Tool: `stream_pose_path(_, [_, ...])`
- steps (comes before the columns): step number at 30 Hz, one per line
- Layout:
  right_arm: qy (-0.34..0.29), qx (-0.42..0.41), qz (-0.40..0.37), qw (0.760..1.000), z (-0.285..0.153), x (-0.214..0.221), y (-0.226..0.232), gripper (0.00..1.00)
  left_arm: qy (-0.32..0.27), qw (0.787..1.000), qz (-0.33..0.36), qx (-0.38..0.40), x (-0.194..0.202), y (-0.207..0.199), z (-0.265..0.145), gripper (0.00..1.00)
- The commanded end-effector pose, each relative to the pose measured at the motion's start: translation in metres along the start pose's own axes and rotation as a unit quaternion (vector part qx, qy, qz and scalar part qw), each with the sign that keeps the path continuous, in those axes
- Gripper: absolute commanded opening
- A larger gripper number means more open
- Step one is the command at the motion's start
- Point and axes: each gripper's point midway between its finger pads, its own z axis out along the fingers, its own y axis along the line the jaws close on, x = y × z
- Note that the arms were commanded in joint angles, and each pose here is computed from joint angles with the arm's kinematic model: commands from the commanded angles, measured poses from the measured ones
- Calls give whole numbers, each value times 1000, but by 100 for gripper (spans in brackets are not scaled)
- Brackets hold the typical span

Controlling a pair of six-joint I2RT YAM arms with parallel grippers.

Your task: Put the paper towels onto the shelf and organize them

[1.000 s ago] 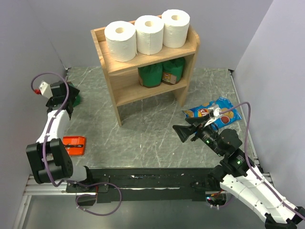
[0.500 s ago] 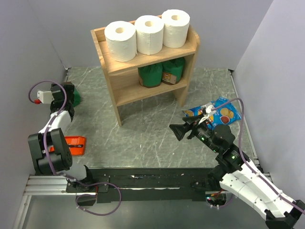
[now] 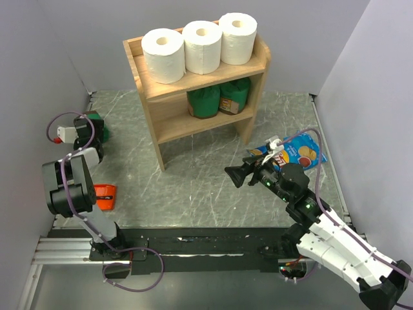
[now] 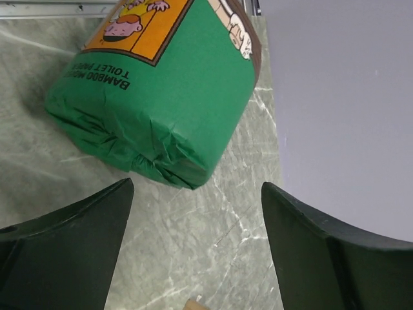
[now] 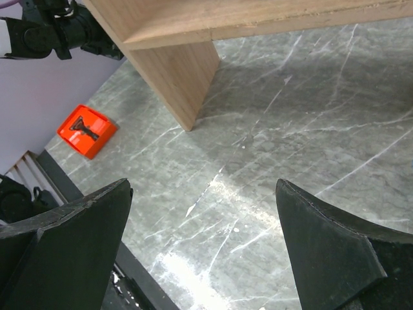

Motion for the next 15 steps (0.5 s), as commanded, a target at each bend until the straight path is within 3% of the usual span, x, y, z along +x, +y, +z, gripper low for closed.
stream_pose_path(1, [-35, -7, -12, 999, 4, -24, 7, 99, -18, 998, -8, 56, -9, -28, 12, 85])
stream_pose_path(15, [-24, 0, -17, 1000, 14, -21, 4, 100, -42, 996, 22, 73, -17, -34, 27, 78])
